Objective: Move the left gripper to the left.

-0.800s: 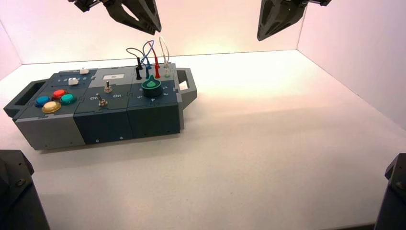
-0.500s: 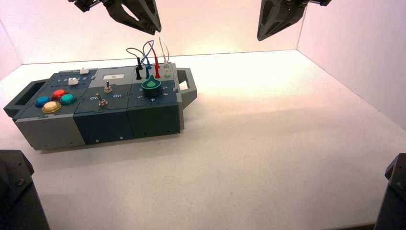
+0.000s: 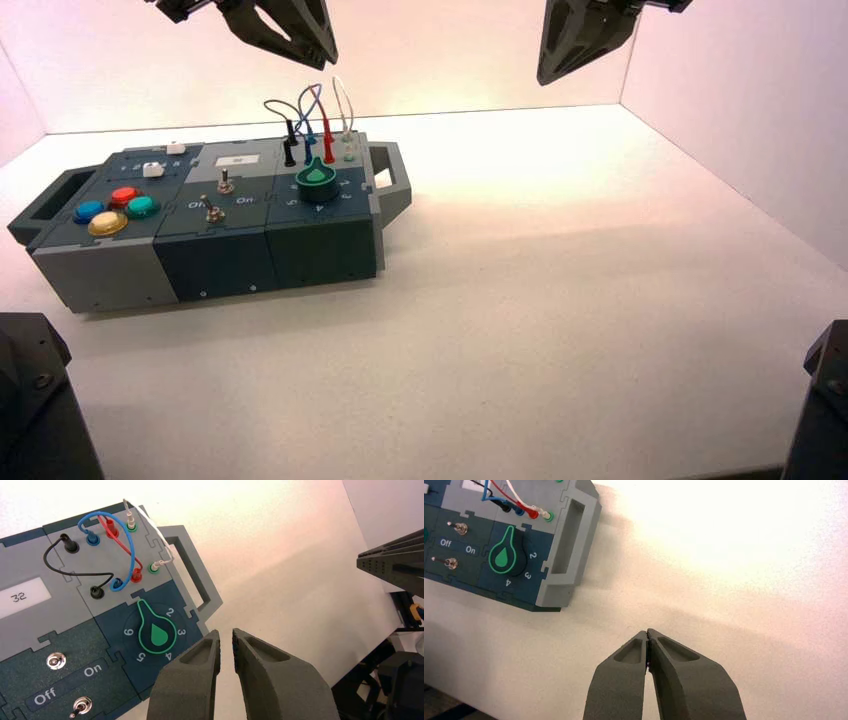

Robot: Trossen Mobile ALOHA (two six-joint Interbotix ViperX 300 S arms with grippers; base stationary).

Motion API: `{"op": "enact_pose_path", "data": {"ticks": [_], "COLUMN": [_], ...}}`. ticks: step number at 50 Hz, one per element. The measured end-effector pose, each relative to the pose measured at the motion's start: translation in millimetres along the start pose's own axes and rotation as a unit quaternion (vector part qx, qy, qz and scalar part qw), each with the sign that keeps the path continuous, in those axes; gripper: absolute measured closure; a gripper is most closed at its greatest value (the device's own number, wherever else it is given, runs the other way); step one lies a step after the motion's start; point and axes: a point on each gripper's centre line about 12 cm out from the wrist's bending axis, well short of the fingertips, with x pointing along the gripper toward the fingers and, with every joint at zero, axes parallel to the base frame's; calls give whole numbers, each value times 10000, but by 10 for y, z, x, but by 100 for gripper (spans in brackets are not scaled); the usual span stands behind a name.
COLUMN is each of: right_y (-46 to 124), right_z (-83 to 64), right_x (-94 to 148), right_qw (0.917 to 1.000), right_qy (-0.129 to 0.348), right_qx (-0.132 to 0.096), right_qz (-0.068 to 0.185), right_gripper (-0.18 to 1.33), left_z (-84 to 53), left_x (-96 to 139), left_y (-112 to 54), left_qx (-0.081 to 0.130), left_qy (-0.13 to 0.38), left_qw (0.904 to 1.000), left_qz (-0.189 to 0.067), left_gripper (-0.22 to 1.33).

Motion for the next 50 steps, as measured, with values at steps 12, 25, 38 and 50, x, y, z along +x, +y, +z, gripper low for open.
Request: {"op": "enact_pose_path", "data": {"ticks": [12,25,38,50], "right_y": [4,6,5,1], "right_z": [3,-5,-10,-12], "right_x": [-27,-42,-39,-39], "right_qw": [10000,10000,10000,10000], "right_qy": [-30,-22,-15,-8], "right_qx": [-5,-8,-7,-1], "right_qz": [6,10,9,6], "right_gripper": [129,129,129,129], "left_z": [23,105,151,103], "left_x": [-12,-218,-517,-789], "left_y": [72,360,620,806], "left_qx": [-22,-165,-299,-359], "left_qy": [-27,-205,-497,-745], "left_qw": [9999,9988,9957,9905], "left_qz": [105,408,721,1098], "left_gripper": [80,81,81,81]}}
